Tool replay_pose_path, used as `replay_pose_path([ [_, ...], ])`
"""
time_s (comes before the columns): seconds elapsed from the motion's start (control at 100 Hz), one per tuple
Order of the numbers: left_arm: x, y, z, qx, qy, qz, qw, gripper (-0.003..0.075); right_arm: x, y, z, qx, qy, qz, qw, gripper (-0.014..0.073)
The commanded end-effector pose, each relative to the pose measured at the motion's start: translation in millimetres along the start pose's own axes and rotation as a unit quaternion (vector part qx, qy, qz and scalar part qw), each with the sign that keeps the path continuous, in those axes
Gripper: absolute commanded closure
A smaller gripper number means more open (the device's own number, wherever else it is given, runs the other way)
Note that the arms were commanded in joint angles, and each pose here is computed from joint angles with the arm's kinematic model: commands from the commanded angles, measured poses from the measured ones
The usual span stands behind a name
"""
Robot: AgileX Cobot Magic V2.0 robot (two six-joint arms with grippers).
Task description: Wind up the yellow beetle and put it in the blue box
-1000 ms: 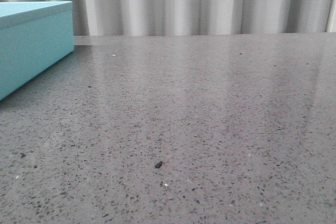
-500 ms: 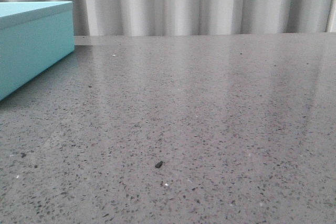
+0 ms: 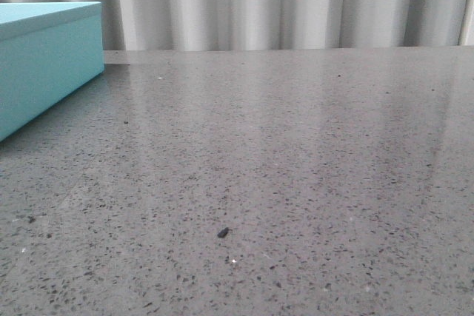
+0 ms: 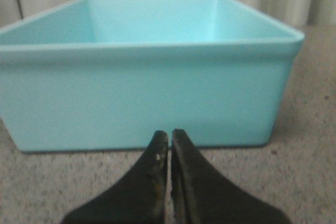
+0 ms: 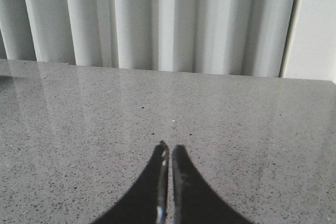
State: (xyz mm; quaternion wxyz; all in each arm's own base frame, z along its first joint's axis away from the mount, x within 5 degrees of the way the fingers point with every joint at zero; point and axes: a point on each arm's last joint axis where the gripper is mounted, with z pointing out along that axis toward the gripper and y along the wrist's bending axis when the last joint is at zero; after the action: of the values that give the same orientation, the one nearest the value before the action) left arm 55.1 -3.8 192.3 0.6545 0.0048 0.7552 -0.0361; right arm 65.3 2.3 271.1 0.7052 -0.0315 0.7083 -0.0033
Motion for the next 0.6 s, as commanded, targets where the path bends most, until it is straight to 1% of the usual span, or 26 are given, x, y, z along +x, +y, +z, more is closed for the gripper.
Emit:
replay_pose_path([
  [0.0,10.9,0.8,-0.4,-0.004,0.017,-0.008,1.000,0.0741,-16.4,-0.4,-1.1,0.001,-0.052,-0.008,0.999,0.0636],
  [0.59,11.3,0.7,-0.4,-0.003,0.020,-0.009,1.000,0.0741,-16.2,-0.4,-1.0,0.001,-0.051,-0.008,0.999,0.0636],
])
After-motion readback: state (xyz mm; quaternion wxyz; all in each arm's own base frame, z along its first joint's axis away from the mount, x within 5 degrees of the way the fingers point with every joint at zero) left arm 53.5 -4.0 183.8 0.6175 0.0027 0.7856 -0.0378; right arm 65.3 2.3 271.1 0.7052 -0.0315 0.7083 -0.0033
